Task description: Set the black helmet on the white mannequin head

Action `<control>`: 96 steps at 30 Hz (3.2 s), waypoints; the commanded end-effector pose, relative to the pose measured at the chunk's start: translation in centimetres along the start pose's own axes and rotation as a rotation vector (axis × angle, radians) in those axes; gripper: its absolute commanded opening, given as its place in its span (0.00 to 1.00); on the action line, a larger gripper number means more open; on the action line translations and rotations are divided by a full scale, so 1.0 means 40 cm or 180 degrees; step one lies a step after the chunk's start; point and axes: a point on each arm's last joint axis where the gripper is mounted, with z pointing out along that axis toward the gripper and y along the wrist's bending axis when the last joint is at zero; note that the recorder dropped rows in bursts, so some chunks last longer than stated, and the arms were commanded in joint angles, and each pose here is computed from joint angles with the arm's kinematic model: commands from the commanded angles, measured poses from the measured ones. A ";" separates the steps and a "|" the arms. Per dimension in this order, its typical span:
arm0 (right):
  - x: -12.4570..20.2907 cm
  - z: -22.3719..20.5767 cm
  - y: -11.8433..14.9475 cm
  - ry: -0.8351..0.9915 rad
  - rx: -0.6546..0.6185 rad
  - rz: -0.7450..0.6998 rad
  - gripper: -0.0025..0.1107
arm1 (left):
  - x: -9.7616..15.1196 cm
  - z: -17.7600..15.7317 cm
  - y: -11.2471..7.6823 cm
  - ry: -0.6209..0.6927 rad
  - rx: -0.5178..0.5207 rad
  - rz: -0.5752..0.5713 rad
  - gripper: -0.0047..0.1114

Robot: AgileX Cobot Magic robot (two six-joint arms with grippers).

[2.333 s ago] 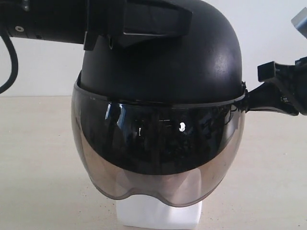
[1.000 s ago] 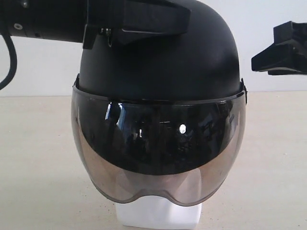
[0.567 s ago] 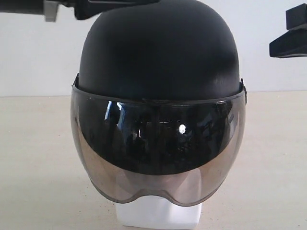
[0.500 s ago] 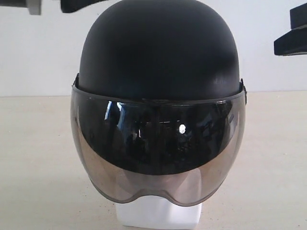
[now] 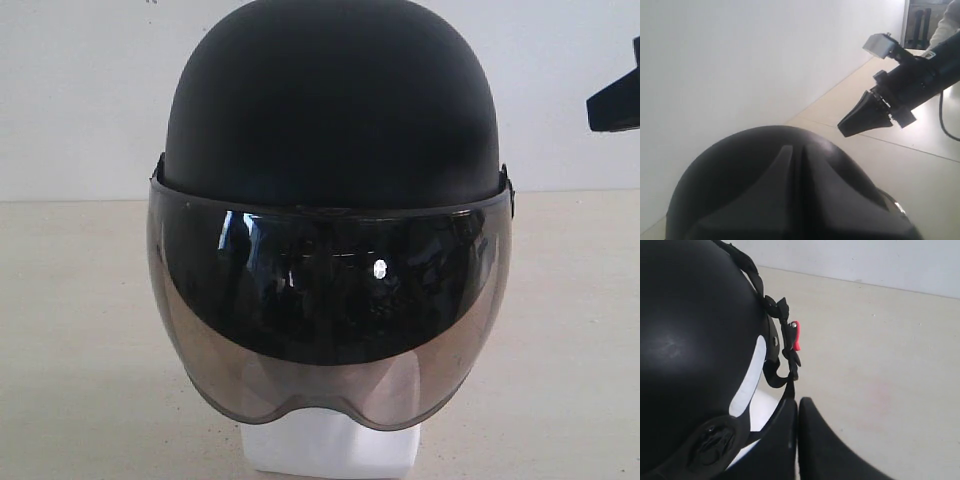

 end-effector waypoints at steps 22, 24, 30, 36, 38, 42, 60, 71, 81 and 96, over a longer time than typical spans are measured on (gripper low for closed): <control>-0.002 -0.011 0.053 -0.0046 -0.0205 -0.0384 0.02 | 0.017 -0.072 0.003 0.0037 -0.0464 -0.0171 0.08; -0.003 -0.011 0.053 -0.0050 -0.0199 -0.0388 0.02 | 0.026 -0.087 0.000 0.0057 -0.0525 -0.0142 0.08; -0.005 -0.011 0.052 -0.0083 -0.0182 -0.0382 0.02 | 0.040 -0.141 -0.001 -0.0217 -0.0830 -0.0163 0.08; -0.005 -0.014 0.067 -0.0104 -0.0373 -0.0485 0.02 | 0.064 -0.158 -0.006 -0.0278 -0.0883 -0.0279 0.08; -0.011 -0.022 0.090 -0.0240 -0.0587 -0.0604 0.02 | 0.052 -0.162 0.003 -0.0507 -0.1009 -0.0249 0.08; -0.026 -0.051 0.130 -0.0412 -0.0756 -0.0817 0.02 | -0.003 -0.147 0.019 -0.0688 -0.1072 -0.0181 0.08; -0.055 -0.153 0.220 -0.0252 -0.1366 -0.1144 0.02 | -0.089 0.249 0.066 0.0540 0.0872 0.0163 0.08; -0.035 -0.134 0.267 -0.0064 -0.1355 -0.1500 0.02 | -0.023 0.308 0.176 0.0667 0.1083 -0.0063 0.08; -0.037 -0.046 0.303 0.0153 -0.1543 -0.1507 0.02 | 0.003 0.323 0.201 0.0694 0.1154 -0.0085 0.08; -0.021 0.026 0.326 0.0470 -0.1482 -0.1550 0.02 | 0.056 0.361 0.216 0.0873 0.1239 -0.0198 0.08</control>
